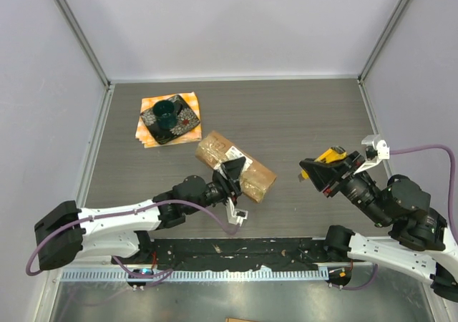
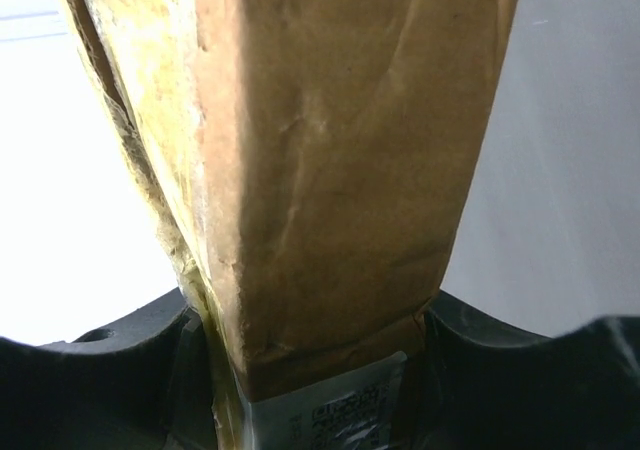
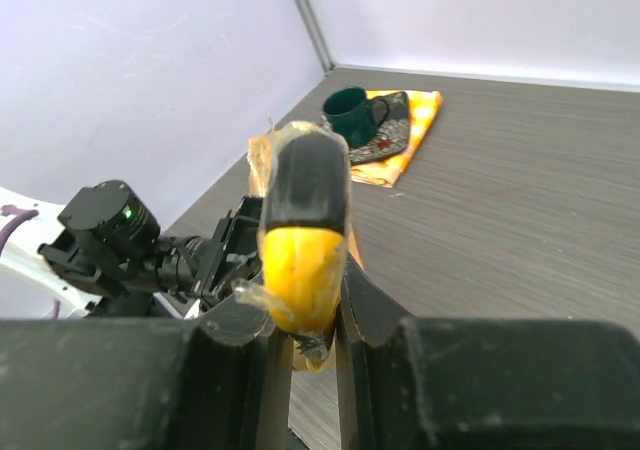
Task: Unpack the express box
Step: Pick up the express box from the center of the board, then cut the express box.
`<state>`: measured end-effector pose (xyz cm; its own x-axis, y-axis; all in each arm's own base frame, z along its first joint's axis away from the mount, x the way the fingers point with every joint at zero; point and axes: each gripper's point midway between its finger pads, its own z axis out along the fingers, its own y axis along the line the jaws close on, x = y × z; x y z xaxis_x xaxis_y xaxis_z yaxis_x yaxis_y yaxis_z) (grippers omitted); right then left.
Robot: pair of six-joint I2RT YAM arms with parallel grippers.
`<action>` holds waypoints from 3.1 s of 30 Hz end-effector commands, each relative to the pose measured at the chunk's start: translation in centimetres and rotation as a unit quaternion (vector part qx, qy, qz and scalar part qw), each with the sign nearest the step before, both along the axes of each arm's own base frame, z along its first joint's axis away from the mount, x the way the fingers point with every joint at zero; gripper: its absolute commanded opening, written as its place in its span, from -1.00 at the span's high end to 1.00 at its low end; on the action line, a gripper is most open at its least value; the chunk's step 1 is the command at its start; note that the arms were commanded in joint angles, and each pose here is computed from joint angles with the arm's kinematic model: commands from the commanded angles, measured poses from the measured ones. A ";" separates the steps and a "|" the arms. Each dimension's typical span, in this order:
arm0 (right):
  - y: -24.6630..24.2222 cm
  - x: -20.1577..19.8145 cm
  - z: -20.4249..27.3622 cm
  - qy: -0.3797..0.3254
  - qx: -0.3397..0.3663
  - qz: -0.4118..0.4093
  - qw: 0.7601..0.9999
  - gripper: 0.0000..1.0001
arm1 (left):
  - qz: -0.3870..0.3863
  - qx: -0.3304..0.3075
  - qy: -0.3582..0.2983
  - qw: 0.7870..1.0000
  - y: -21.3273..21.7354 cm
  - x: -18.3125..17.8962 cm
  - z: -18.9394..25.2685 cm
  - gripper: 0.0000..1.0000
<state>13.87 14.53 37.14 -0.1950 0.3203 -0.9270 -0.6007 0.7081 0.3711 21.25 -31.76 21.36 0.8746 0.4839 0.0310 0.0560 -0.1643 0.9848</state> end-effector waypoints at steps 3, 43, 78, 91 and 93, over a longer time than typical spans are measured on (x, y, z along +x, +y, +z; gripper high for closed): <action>1.7 -2.0 2.2 -0.060 0.028 0.076 0.995 0.99 | 0.003 -0.170 -0.154 0.973 1.0 -1.4 13.9 -0.04; 8.6 -14.2 11.3 -0.335 -0.135 0.501 0.787 0.98 | -0.203 -0.257 -0.197 0.924 -0.2 -12.3 18.6 -0.04; 12.4 -16.9 10.3 -0.344 -0.052 0.619 0.704 0.98 | -0.187 -0.326 -0.035 0.926 1.0 -11.3 16.2 -0.01; 14.0 -16.7 9.1 -0.344 -0.043 0.626 0.699 0.98 | -0.186 -0.336 -0.007 0.923 0.9 -11.4 15.8 0.00; 14.0 -16.7 9.0 -0.344 -0.042 0.627 0.698 0.99 | -0.185 -0.335 -0.006 0.924 0.9 -11.4 15.7 0.01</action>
<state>-2.21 28.76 44.64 0.2130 0.1685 -0.9624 -0.8057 -0.5269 -0.2706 10.40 -32.27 33.65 0.9838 0.0998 -0.1492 0.1057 0.3498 0.9309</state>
